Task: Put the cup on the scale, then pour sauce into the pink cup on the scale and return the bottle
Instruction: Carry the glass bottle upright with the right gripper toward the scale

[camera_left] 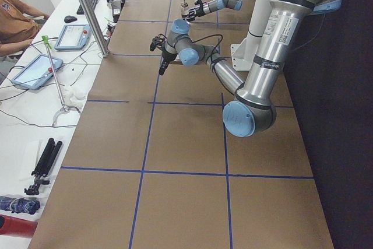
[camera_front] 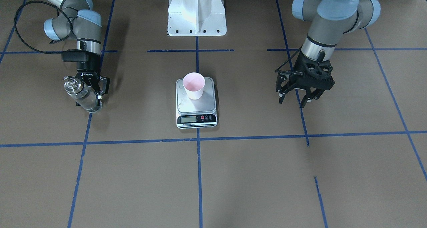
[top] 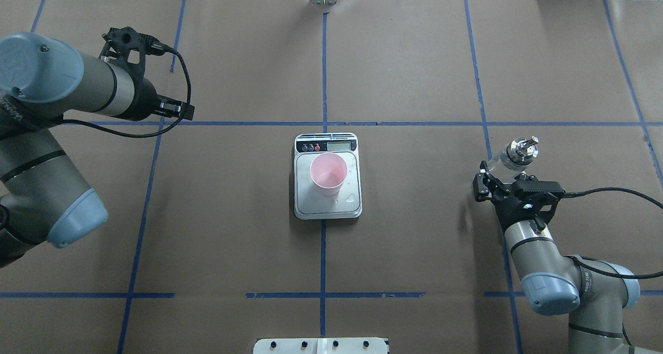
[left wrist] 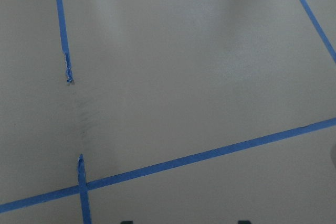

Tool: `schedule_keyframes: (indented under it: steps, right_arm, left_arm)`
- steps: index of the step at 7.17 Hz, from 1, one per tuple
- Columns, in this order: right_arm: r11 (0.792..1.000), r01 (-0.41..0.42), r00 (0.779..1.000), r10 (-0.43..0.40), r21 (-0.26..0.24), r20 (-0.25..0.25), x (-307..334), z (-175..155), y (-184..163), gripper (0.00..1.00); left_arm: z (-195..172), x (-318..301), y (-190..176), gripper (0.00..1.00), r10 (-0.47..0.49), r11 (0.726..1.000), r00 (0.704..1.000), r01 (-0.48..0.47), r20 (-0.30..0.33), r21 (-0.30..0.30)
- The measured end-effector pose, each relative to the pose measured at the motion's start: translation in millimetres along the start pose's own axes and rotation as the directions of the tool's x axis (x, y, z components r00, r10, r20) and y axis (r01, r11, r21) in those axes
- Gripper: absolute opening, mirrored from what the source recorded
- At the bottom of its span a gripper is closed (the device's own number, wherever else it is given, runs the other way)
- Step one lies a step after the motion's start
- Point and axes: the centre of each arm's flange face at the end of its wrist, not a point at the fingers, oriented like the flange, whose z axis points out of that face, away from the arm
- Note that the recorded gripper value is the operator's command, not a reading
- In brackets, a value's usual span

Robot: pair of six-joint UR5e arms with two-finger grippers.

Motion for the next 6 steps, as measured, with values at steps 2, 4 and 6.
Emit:
schedule_keyframes:
  steps: [2,4,6]
  right_arm:
    - [1.0,0.019,1.0,-0.019,0.021,0.014,-6.9,-1.5,-14.6,0.0]
    - [0.992,0.108,0.993,-0.11,0.067,0.035,-32.2,-5.3,-45.9,0.0]
    - [0.987,0.126,0.991,-0.131,0.103,0.038,-49.8,-9.6,-60.7,0.0]
  left_arm:
    - [0.1,0.8,0.1,0.73,-0.003,1.0,1.0,0.003,-0.001,-0.001]
    - [0.5,1.3,0.3,0.73,-0.007,1.0,1.0,0.007,-0.002,-0.001]
    - [1.6,1.1,0.6,0.73,-0.009,1.0,1.0,0.009,0.0,-0.003]
